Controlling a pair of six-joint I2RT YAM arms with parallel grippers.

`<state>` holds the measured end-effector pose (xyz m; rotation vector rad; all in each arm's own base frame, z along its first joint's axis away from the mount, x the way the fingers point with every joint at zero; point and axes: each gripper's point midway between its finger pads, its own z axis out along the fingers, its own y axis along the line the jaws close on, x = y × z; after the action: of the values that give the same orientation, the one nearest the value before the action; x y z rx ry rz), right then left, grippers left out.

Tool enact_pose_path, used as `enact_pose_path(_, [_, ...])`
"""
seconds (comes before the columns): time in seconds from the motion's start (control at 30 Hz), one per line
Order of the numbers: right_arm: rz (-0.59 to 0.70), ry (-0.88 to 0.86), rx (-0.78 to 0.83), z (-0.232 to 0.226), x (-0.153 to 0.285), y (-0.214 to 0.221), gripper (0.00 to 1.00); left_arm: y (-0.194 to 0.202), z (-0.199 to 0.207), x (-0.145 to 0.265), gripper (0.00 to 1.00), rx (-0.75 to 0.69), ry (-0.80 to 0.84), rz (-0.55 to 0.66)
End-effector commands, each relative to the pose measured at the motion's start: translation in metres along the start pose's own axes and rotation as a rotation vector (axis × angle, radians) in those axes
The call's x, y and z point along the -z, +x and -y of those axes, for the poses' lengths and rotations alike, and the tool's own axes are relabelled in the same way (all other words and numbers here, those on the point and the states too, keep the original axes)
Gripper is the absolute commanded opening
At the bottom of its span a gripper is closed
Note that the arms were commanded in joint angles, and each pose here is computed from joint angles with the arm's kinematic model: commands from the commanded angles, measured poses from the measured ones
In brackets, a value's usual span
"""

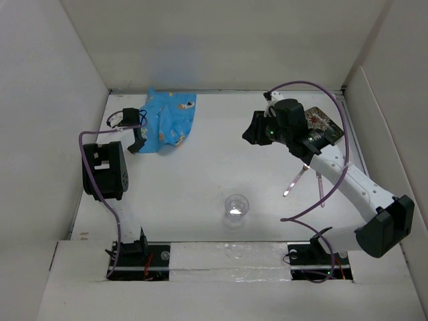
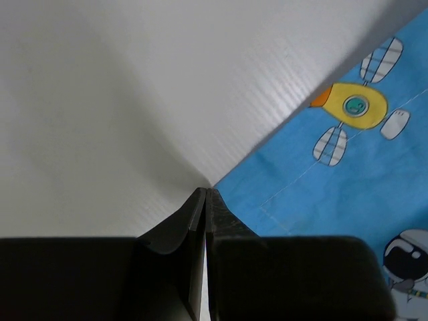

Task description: Set the dinner table for one person

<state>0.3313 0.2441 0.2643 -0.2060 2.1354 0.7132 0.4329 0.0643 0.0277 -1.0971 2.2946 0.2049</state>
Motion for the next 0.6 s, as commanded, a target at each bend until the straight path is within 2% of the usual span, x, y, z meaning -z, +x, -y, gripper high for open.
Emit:
enact_pose_path(0.0, [0.089, -0.07, 0.04, -0.021, 0.003, -0.029, 0.38, -0.009, -0.009, 0.027, 0.0, -0.038, 0.0, 0.033])
enact_pose_path(0.03, [0.082, -0.074, 0.039, -0.021, 0.001, -0.027, 0.38, -0.007, -0.011, 0.029, 0.0, -0.054, -0.013, 0.034])
enact_pose_path(0.1, [0.075, -0.079, 0.039, -0.022, -0.001, -0.025, 0.38, -0.007, -0.011, 0.033, 0.14, -0.072, -0.019, 0.047])
enact_pose_path(0.17, [0.065, -0.083, 0.038, -0.022, -0.004, -0.023, 0.38, -0.007, -0.008, 0.039, 0.23, -0.102, -0.023, 0.067])
enact_pose_path(0.2, [0.06, -0.083, 0.035, -0.021, -0.005, -0.021, 0.38, -0.004, -0.002, 0.042, 0.34, -0.12, -0.012, 0.074])
enact_pose_path(0.3, [0.055, -0.093, 0.038, -0.025, -0.005, -0.019, 0.38, -0.001, 0.009, 0.044, 0.5, -0.162, -0.001, 0.083])
enact_pose_path(0.57, [0.062, -0.076, 0.039, -0.024, 0.001, -0.016, 0.38, 0.016, 0.012, 0.012, 0.51, -0.239, -0.076, 0.019])
